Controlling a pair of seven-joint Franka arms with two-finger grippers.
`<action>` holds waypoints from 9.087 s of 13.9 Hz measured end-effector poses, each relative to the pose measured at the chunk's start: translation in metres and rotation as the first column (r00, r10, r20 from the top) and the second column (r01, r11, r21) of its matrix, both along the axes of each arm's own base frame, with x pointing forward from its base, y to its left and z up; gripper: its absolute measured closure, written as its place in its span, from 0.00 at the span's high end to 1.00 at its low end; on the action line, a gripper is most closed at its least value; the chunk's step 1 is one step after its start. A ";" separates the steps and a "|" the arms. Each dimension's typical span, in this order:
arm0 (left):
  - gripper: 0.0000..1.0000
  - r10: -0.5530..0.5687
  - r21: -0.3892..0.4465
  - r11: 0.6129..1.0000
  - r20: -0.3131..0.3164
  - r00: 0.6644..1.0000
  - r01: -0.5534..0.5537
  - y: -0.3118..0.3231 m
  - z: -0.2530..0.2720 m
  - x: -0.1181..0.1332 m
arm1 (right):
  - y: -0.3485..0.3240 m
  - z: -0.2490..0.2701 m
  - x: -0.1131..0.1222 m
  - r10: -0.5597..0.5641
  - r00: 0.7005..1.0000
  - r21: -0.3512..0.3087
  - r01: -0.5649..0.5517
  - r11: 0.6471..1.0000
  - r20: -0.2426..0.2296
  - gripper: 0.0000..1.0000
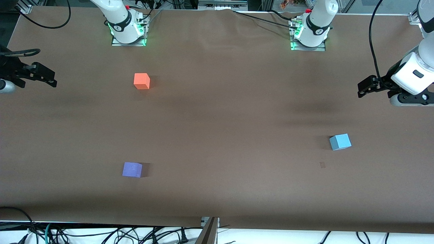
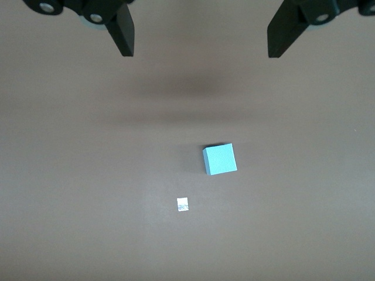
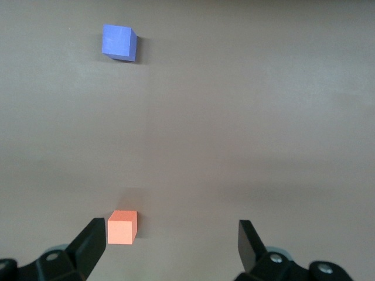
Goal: Place blue block between orange and purple blocks
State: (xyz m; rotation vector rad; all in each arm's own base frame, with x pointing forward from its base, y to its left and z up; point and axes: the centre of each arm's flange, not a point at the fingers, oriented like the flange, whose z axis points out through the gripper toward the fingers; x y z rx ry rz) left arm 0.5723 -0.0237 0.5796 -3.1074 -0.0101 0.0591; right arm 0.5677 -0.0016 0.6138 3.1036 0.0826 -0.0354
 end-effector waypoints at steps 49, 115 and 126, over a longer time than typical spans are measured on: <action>1.00 0.212 -0.031 0.977 0.072 0.975 -0.210 0.087 -0.352 0.031 | 0.000 -0.002 0.003 -0.001 1.000 0.000 0.001 1.000 -0.001 1.00; 1.00 0.021 -0.013 1.000 -0.046 0.999 -0.022 0.048 -0.128 0.055 | 0.362 -0.288 0.033 0.057 0.998 0.022 -0.058 0.998 0.026 1.00; 1.00 0.132 -0.049 0.990 0.045 0.990 -0.130 0.122 -0.011 0.013 | 0.442 -0.361 -0.004 0.029 0.996 0.061 -0.034 0.998 0.079 1.00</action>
